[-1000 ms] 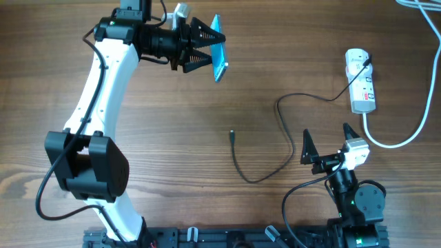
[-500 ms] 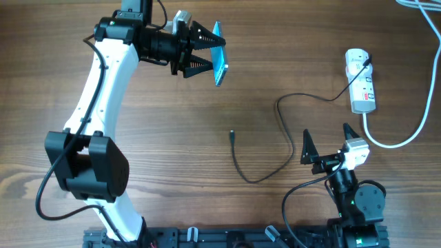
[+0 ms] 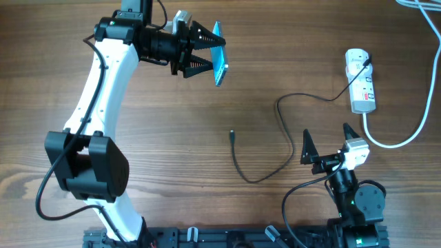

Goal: Plug charger to phone and switch on socket

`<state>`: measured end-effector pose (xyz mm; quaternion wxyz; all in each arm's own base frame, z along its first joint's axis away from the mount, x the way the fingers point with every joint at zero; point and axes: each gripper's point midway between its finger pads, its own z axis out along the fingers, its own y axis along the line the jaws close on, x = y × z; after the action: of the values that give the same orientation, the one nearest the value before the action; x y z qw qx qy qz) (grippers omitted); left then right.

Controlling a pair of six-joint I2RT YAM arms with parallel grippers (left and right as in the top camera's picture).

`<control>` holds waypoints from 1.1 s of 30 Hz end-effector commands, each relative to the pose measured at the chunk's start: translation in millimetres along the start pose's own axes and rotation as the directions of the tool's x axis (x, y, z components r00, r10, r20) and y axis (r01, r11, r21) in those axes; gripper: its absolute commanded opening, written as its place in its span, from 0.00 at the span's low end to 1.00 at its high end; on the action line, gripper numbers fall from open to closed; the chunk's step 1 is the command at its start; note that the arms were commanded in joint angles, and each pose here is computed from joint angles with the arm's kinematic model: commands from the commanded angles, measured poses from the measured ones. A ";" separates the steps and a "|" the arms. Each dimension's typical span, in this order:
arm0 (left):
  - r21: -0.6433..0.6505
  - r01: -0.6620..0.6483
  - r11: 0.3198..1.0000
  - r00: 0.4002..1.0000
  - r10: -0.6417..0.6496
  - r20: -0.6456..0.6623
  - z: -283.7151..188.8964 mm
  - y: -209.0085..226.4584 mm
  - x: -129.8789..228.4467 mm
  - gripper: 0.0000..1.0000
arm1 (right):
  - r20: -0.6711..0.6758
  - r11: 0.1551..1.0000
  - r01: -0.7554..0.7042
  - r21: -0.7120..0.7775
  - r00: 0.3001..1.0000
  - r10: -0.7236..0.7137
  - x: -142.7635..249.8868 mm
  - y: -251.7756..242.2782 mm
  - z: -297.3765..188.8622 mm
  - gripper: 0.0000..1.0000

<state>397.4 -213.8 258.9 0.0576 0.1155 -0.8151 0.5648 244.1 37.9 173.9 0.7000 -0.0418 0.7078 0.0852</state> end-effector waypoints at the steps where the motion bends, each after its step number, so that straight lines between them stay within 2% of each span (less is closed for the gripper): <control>1: 0.047 -0.028 0.999 1.000 0.028 -0.009 -9.2 -17.6 10.6 0.66 | 0.010 1.000 0.009 0.010 1.000 -0.010 -2.0 -1.7 -0.4 1.00; 27: 0.073 -0.026 0.997 0.999 0.029 -0.032 -9.6 -21.9 14.6 0.66 | 0.009 1.000 0.009 0.010 1.000 -0.009 -1.8 -1.7 -0.4 1.00; 33: 0.071 0.027 0.997 0.999 -0.025 -0.036 -9.6 -21.9 14.7 0.66 | 0.009 1.000 0.010 0.010 1.000 -0.010 -1.8 -1.7 -0.4 1.00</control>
<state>394.9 -215.6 263.8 0.0748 0.1239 -0.8051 0.5752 244.1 37.9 173.9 0.7000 -0.0419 0.7078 0.0850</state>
